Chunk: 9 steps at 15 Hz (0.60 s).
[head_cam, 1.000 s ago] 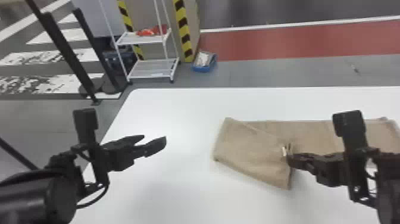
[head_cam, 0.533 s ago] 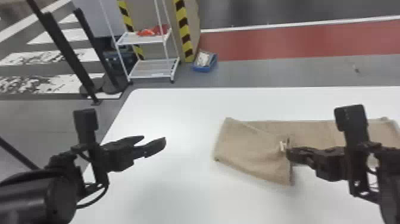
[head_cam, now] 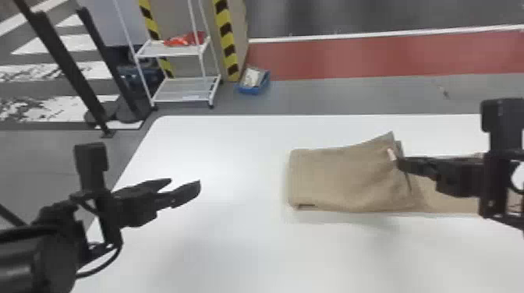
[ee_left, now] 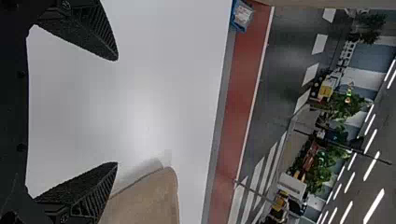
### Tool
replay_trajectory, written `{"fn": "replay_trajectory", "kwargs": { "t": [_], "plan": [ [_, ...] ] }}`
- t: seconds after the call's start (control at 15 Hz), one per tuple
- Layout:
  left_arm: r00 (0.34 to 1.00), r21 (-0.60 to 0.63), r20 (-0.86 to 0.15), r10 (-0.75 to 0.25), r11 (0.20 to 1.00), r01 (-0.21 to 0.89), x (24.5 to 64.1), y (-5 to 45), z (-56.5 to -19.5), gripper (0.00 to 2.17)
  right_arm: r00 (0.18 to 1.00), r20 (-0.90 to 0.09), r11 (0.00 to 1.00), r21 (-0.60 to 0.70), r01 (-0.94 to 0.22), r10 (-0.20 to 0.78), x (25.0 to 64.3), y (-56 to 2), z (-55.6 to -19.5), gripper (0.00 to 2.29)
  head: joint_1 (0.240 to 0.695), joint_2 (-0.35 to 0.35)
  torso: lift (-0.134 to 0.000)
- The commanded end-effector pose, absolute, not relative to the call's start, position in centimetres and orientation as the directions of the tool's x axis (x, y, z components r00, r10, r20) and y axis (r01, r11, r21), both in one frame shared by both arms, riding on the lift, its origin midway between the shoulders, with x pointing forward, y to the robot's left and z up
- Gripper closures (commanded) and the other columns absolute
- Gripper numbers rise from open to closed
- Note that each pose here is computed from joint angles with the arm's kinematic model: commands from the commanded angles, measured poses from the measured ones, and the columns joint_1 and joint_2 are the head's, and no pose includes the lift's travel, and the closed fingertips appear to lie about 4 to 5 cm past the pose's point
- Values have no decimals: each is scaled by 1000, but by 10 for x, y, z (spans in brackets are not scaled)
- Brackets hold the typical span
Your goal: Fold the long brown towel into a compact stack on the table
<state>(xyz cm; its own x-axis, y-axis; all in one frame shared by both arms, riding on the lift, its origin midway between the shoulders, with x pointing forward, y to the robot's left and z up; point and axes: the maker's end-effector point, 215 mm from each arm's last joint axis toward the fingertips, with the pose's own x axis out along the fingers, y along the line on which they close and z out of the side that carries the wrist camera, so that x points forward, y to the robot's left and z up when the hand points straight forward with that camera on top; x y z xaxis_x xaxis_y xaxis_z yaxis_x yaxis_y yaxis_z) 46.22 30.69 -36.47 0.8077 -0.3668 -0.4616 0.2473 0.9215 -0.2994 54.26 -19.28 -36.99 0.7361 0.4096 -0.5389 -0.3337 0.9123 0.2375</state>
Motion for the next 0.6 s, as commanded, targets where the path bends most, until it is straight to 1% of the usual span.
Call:
{"fn": "replay_trajectory", "kwargs": {
  "t": [0.0,0.07,0.2,0.27,0.33,0.4,0.53],
  "plan": [
    [804,-305,-465,-371,920,248,462,305,-368,83,738,-561,926,265,-269,375,555,-222,-392,998,695,129,-124],
    [802,-306,-469,-370,920,246,461,306,-370,83,732,-573,926,291,-240,369,559,-234,-402,998,695,117,-124],
    [802,-305,-470,-370,920,246,461,305,-370,83,717,-585,920,326,-220,379,557,-241,-415,961,695,94,-124],
    [802,-304,-470,-369,921,246,461,306,-370,83,715,-589,920,330,-211,375,556,-245,-419,471,695,79,-124],
    [800,-305,-472,-369,920,245,460,306,-371,83,711,-596,921,330,-206,372,555,-246,-423,53,695,74,-124],
    [800,-304,-473,-369,921,245,460,305,-372,83,708,-602,922,333,-198,369,553,-248,-426,12,695,71,-124],
    [797,-304,-476,-372,920,248,461,303,-374,83,702,-607,920,338,-197,373,549,-247,-430,29,695,62,-124]
  ]
}}
